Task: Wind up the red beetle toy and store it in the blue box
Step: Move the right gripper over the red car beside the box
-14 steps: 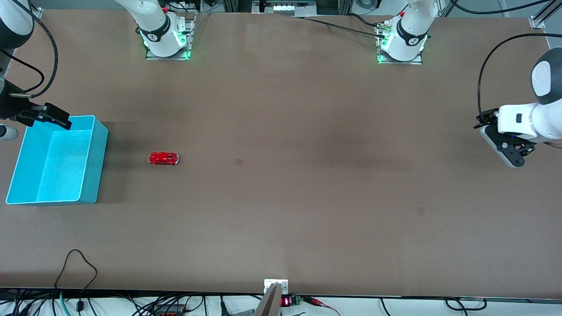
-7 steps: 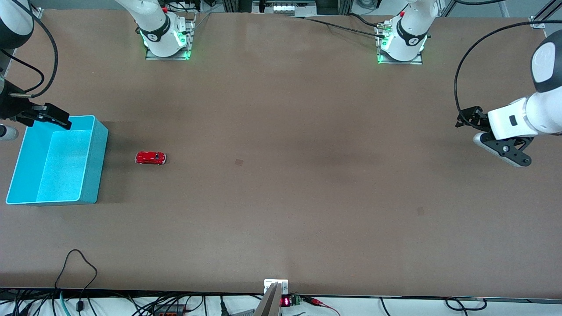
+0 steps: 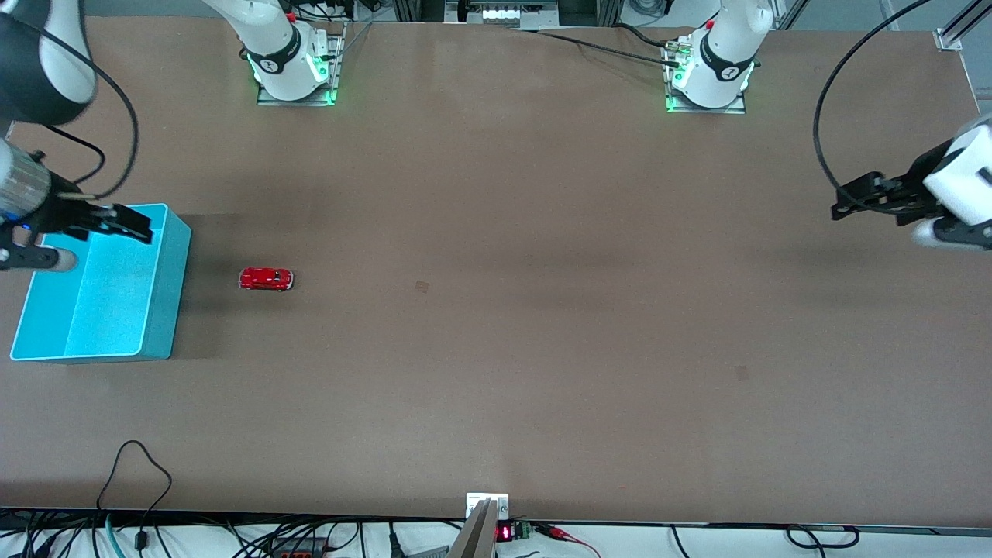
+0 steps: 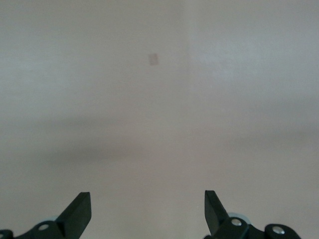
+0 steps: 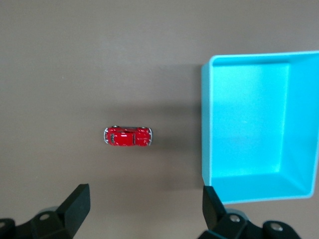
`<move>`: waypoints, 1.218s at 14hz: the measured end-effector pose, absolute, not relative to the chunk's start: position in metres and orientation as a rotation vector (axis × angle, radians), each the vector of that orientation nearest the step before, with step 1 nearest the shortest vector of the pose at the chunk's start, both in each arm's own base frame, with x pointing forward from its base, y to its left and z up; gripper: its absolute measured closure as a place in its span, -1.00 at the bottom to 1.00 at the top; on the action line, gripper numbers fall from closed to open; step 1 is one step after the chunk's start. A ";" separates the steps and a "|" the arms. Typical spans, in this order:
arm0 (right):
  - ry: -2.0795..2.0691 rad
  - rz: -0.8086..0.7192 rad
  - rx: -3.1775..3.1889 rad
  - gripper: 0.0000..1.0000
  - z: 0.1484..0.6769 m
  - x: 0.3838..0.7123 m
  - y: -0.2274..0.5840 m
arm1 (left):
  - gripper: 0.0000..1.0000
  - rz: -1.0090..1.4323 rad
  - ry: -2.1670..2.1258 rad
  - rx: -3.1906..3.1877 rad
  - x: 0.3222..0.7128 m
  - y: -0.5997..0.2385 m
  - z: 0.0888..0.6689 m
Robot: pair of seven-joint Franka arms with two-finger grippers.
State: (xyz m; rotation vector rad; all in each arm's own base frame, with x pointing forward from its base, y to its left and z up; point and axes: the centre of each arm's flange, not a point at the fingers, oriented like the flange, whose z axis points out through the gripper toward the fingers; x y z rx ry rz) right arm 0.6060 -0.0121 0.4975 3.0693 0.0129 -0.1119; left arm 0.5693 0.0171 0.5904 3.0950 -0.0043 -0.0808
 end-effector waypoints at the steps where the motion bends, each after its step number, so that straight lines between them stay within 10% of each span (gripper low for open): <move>1: 0.040 -0.141 3.063 -1.00 0.478 0.613 -0.002 | -1.00 -0.041 0.018 3.096 0.563 0.021 0.599; 17: 1.071 -0.334 2.888 -1.00 0.327 0.634 0.064 | -1.00 -0.039 -0.033 3.155 0.535 -0.017 0.612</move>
